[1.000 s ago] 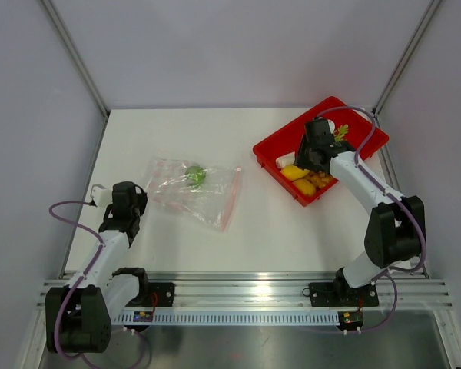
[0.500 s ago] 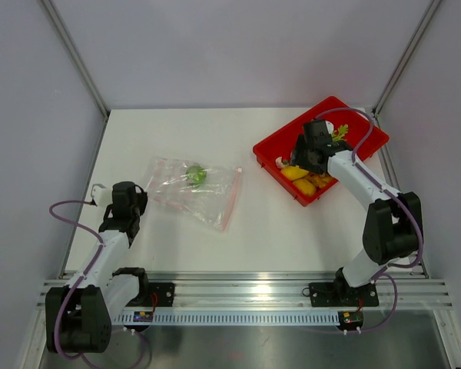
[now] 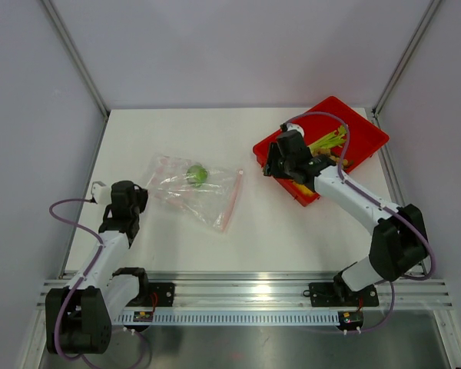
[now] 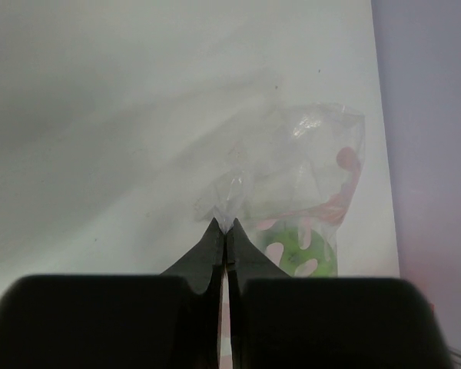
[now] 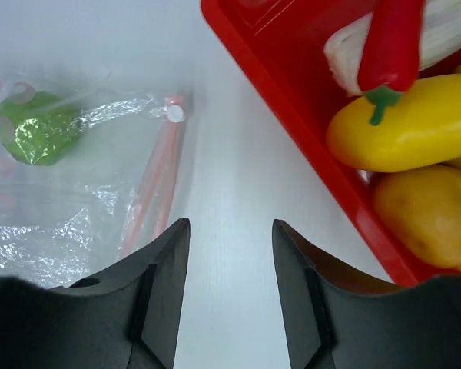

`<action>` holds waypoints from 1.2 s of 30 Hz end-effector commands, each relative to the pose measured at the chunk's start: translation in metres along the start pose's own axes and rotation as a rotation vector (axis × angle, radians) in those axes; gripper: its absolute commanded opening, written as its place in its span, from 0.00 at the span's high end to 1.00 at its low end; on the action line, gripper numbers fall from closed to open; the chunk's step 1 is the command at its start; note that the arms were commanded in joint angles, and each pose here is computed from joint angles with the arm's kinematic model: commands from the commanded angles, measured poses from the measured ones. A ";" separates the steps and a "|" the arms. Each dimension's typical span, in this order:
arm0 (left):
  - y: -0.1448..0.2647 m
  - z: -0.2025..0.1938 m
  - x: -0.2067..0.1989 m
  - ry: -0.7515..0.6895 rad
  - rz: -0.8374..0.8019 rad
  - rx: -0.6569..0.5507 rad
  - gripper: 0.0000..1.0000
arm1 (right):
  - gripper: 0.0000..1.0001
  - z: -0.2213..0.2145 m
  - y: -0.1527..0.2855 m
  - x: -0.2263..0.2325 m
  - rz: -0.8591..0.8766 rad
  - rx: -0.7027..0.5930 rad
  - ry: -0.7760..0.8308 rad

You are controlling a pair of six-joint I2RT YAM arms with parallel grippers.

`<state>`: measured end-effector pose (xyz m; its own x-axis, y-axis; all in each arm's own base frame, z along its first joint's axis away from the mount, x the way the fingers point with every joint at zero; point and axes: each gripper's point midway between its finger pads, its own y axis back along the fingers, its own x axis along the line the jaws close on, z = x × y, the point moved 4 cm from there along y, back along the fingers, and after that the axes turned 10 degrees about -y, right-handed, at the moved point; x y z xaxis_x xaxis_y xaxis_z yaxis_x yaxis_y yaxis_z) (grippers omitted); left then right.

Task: Open the zip-top bag and remove the fake food
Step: Place the fake vegetable in the bin, then pick up the fake fruit from the zipper food storage bag.

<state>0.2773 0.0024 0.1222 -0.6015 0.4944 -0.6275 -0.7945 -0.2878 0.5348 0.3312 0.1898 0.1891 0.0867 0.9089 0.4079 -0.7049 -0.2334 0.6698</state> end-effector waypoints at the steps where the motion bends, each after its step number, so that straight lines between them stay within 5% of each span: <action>1: 0.007 0.014 -0.027 0.035 -0.147 -0.050 1.00 | 0.46 -0.015 -0.020 0.017 0.029 0.009 -0.009; 16: 0.016 0.022 -0.036 0.043 -0.229 -0.093 1.00 | 0.62 -0.097 -0.045 0.043 0.159 0.138 -0.047; 25: 0.015 0.021 -0.033 0.037 -0.208 -0.092 1.00 | 0.61 -0.144 -0.073 0.069 0.129 0.260 0.050; 36: 0.009 0.014 -0.026 0.015 -0.161 -0.060 0.98 | 0.56 -0.146 -0.080 0.090 0.243 0.250 0.026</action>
<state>0.2840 -0.0034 0.1499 -0.4660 0.5086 -0.7240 -0.8845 -0.2473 0.3956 0.2794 0.3197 0.0606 -0.0347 0.8792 0.4752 -0.4639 -0.4353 0.7716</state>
